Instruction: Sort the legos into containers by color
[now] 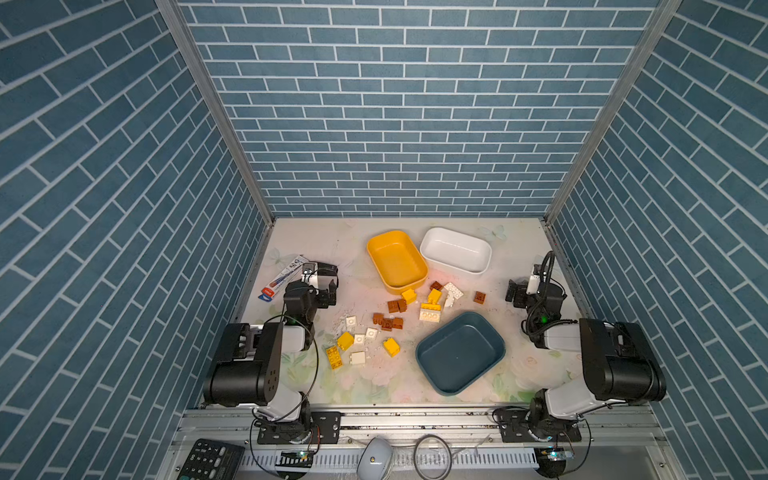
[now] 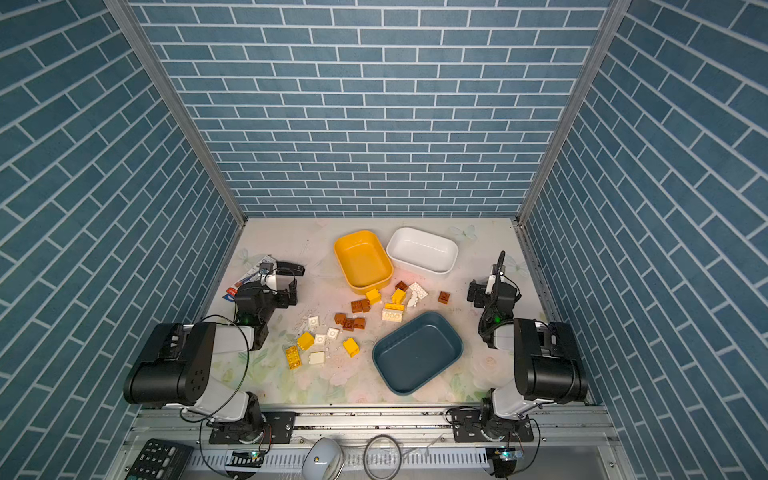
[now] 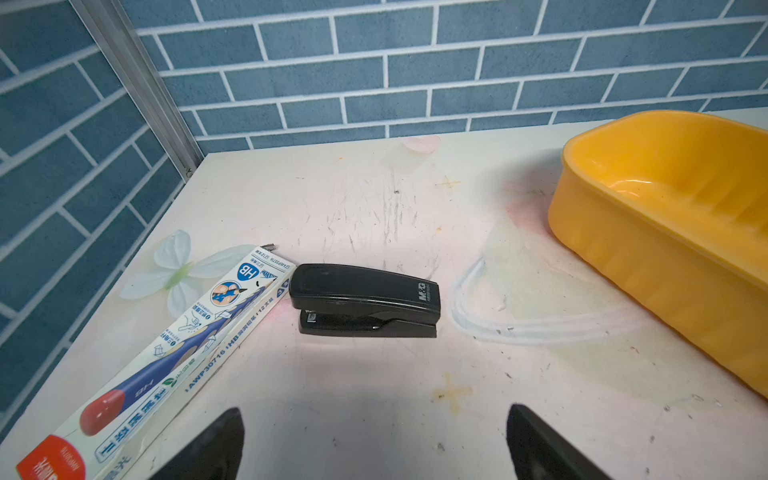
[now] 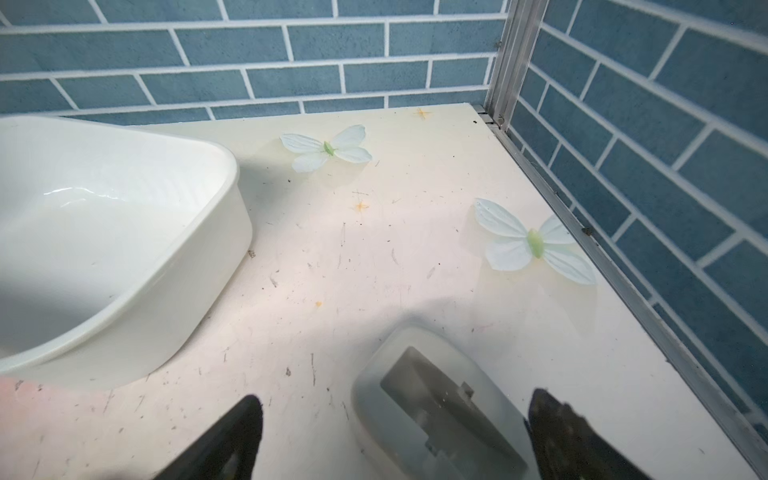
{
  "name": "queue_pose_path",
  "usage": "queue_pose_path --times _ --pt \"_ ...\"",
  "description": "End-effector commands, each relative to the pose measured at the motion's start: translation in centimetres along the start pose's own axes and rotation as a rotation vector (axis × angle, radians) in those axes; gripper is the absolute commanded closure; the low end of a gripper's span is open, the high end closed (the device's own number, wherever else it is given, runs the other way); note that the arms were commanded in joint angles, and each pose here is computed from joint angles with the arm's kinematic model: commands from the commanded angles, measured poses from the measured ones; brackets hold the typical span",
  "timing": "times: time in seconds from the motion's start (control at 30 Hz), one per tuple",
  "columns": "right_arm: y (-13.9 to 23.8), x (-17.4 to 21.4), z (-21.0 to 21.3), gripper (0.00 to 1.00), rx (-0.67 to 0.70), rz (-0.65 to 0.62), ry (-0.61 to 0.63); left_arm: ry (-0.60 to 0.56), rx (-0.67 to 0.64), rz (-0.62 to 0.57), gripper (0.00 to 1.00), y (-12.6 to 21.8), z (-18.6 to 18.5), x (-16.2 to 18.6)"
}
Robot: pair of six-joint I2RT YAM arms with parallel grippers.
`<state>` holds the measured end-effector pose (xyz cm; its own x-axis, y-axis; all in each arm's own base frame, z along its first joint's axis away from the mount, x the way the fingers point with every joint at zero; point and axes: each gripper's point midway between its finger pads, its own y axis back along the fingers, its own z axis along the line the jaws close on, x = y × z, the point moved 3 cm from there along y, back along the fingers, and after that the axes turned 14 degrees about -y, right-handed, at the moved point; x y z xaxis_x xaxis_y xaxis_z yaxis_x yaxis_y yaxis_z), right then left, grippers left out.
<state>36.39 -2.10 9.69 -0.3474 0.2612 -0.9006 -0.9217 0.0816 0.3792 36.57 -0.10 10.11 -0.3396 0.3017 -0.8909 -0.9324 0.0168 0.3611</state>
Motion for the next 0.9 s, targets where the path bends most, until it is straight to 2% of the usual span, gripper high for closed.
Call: queue_pose_path --times 0.0,0.87 --pt "-0.23 -0.22 0.2 0.01 -0.013 -0.006 0.004 -0.009 -0.006 -0.008 0.0 -0.12 0.02 -0.39" --pt "0.04 -0.35 0.24 0.01 -0.021 -0.02 -0.001 -0.011 -0.001 -0.014 0.0 -0.03 -0.04 -0.49"
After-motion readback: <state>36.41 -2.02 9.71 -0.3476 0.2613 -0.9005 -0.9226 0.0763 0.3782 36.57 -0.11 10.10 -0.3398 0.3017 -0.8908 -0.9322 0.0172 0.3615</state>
